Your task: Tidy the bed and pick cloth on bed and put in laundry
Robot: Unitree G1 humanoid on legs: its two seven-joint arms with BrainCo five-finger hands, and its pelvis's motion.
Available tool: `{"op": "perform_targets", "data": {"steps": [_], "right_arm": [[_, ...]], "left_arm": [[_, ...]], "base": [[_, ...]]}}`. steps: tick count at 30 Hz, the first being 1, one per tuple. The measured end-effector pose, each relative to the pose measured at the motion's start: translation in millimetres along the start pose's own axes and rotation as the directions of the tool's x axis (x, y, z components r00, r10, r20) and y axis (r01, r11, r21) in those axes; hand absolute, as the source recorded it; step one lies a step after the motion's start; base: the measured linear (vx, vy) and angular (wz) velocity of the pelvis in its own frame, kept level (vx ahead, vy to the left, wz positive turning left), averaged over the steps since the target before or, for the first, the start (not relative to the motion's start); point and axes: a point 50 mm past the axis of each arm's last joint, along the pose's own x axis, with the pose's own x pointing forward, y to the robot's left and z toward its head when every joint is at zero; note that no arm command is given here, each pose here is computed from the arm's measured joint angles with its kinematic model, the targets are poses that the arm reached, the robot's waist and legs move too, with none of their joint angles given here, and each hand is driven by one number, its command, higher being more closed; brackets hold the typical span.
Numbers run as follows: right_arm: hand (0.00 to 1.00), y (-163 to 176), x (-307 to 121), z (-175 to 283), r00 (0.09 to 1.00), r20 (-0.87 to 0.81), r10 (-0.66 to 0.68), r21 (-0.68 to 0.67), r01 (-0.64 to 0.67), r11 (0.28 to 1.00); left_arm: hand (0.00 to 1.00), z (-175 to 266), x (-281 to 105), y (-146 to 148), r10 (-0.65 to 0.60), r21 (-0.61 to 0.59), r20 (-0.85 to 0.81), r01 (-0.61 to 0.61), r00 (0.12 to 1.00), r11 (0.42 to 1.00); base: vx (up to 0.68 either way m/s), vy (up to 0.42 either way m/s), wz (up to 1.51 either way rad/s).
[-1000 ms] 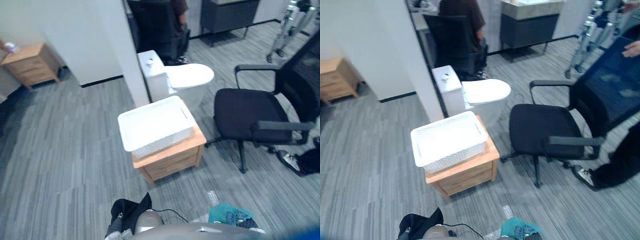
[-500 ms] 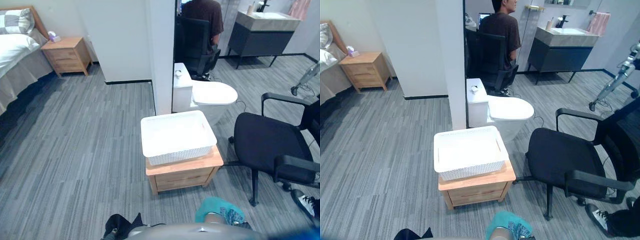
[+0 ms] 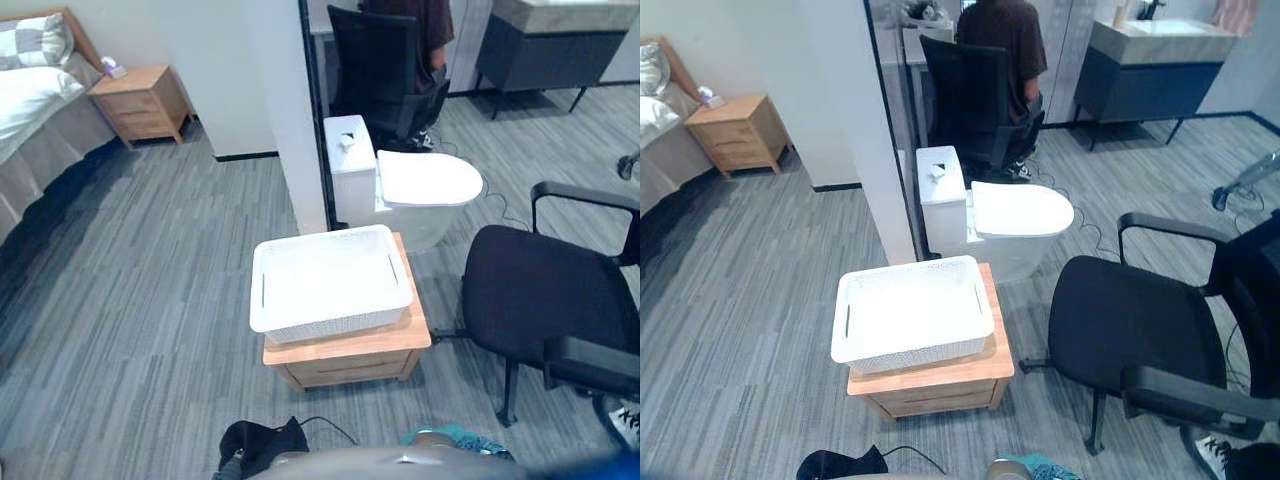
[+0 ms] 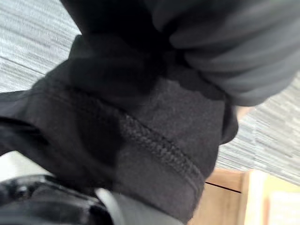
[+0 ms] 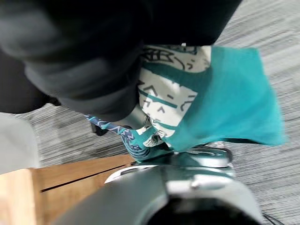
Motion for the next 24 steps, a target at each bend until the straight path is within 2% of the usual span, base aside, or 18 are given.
{"op": "perform_targets", "data": {"steps": [6, 11, 13, 24], "right_arm": [[1.00, -7.6, -0.5, 3.0, 1.000, 0.021, -0.018, -0.016, 0.018, 1.000], [1.00, -1.0, -0.8, 3.7, 1.000, 0.022, 0.002, -0.038, -0.001, 0.999], [1.00, -11.7, -0.9, 0.5, 1.000, 0.012, -0.023, -0.051, 0.023, 0.998], [1.00, 8.9, 0.1, 15.0, 0.997, 0.064, 0.035, -0.076, -0.030, 0.997]], "left_arm": [[1.00, 0.8, -1.2, -10.1, -0.027, 0.018, 0.008, 0.027, 1.000, 0.999], [1.00, 7.8, 0.9, -7.2, -0.039, 0.081, 0.033, 0.036, 0.999, 0.996], [1.00, 4.9, -1.2, -16.9, -0.072, 0.109, 0.030, 0.069, 0.997, 0.992], [1.00, 12.4, 3.4, -0.1, -0.076, 0.229, 0.040, 0.065, 0.996, 0.971]], "base": [[0.07, 0.019, 0.01], [0.05, 0.152, -0.17], [-0.04, 0.180, 0.08], [-0.04, 0.084, -0.19]]}}
